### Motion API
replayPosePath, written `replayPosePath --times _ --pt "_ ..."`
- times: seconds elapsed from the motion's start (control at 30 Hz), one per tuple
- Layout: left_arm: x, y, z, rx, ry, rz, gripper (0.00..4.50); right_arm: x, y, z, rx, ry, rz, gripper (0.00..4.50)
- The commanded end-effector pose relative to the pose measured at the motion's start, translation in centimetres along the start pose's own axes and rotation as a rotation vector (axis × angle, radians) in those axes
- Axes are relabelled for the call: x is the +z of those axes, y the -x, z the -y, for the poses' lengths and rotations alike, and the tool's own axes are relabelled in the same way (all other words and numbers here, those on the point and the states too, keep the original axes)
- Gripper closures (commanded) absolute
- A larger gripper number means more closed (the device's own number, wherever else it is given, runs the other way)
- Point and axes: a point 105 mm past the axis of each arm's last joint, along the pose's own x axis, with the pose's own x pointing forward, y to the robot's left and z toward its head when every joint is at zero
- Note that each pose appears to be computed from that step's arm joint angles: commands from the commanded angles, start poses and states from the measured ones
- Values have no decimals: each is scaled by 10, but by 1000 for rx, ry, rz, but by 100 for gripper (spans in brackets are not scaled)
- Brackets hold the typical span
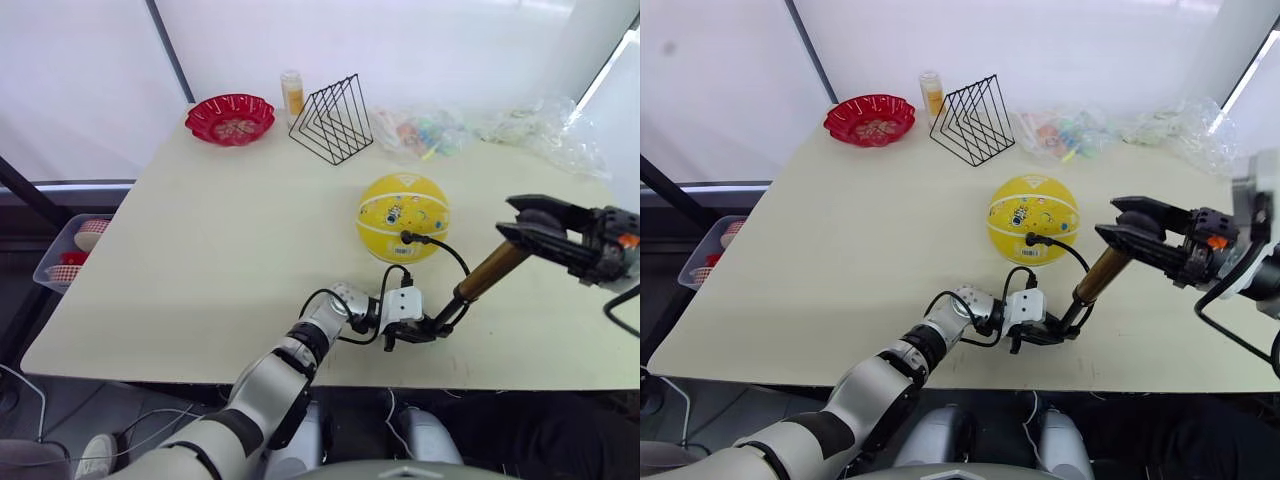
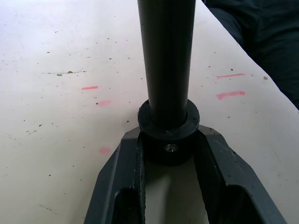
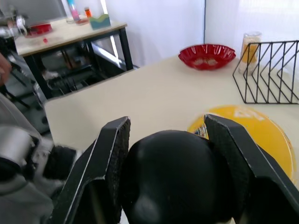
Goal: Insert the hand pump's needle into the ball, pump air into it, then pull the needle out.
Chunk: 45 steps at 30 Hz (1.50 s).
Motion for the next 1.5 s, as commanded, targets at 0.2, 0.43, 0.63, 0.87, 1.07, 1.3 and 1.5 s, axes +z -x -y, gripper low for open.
replayPosePath --times 0.2,0.43,0.63,0.87,1.07,1.3,1.5 --pt "-42 2 27 -87 102 -143 352 -98 -13 -2 -13 -87 -194 245" --pt "-42 1 27 -87 101 -142 352 -129 -16 1 -61 -112 -172 245" --pt "-41 1 28 -90 100 -142 352 -72 -17 12 -79 -53 61 245" --pt "-41 1 28 -91 99 -142 352 10 -2 18 -66 67 222 245" --pt "-41 1 27 -93 98 -142 352 52 9 14 -51 122 280 245" --pt "-41 2 27 -94 94 -146 352 106 15 3 -23 182 377 245" --pt "-40 2 26 -93 92 -145 352 63 4 10 -43 80 220 245"
